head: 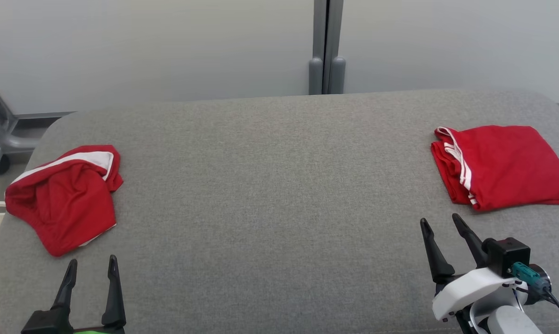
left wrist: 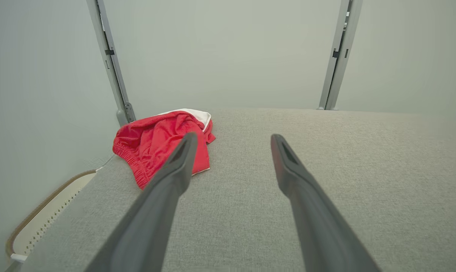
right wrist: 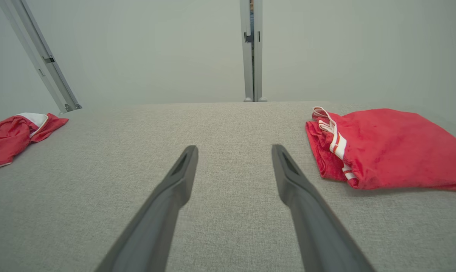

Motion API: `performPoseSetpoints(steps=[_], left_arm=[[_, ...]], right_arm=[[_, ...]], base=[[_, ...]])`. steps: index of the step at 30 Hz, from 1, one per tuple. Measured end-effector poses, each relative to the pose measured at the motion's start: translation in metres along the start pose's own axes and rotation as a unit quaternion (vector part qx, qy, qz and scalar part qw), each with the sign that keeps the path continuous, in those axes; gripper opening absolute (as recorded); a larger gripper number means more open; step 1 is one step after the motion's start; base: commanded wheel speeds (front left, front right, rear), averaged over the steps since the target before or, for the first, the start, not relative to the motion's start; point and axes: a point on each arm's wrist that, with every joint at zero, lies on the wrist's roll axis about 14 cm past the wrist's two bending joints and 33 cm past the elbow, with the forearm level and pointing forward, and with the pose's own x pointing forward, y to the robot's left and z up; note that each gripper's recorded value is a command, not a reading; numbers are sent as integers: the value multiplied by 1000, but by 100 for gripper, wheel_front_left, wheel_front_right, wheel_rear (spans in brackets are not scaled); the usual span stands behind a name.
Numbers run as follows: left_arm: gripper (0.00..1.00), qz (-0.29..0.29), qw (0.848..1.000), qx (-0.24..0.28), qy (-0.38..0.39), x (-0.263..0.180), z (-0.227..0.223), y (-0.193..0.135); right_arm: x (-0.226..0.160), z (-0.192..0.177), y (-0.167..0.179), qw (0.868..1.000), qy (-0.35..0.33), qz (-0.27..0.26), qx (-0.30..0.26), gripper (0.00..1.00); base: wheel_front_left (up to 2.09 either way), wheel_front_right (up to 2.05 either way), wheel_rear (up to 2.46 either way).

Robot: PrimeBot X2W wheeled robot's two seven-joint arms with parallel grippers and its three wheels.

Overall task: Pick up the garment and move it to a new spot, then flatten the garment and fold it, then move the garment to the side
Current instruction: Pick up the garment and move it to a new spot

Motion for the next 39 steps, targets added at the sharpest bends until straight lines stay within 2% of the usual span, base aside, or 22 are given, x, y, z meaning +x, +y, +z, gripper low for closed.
performPoseSetpoints(steps=[15, 28, 39], left_arm=[[100, 90, 996, 13, -2, -45, 3, 56], [100, 175, 984, 25, -7, -97, 8, 102], [100, 212, 977, 24, -11, -123, 11, 118]], right_arm=[[28, -9, 61, 996, 12, 87, 9, 100], [47, -14, 128, 984, 21, 178, 15, 100], [50, -14, 158, 976, 23, 218, 15, 100]], base=[[0, 0, 0], [0, 0, 0], [0, 0, 0]])
